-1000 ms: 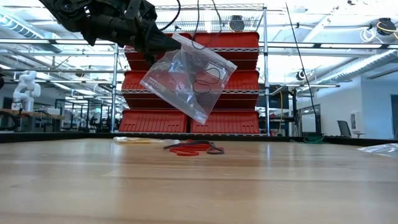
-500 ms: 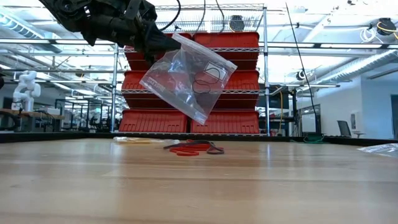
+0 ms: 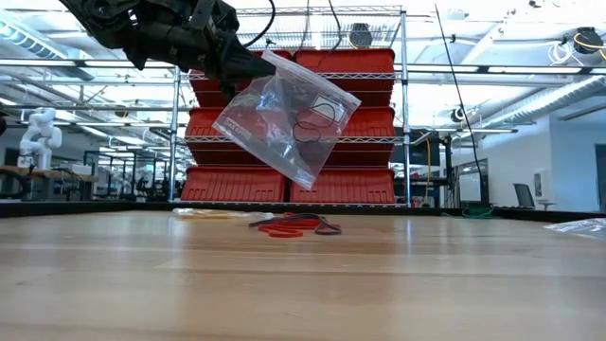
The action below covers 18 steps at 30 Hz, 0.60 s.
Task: Sort rubber bands
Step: Put the purple rubber band into the top right transparent zip bag
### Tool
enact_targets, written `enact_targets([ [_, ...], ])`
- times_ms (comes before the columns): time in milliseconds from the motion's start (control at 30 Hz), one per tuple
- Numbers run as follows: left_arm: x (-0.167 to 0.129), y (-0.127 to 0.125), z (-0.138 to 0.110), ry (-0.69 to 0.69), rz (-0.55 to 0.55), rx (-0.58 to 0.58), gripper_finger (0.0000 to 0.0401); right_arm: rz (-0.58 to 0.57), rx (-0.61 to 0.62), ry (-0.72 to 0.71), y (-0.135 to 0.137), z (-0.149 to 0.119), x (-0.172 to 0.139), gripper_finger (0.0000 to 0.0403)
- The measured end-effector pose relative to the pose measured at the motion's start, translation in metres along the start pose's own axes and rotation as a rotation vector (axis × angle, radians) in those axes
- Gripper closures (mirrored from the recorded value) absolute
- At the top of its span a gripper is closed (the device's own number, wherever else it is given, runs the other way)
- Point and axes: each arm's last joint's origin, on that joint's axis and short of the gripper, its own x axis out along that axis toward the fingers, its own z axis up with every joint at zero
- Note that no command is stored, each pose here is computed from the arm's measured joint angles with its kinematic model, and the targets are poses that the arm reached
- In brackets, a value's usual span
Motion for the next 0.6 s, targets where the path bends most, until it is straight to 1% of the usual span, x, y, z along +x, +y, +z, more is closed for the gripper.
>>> enact_targets([
  [600, 0.0000, 0.0000, 0.0001, -0.001, 0.000, 0.000, 0.0401, 0.010, 0.013, 0.001, 0.0034, -0.0001, -0.0009, 0.0403],
])
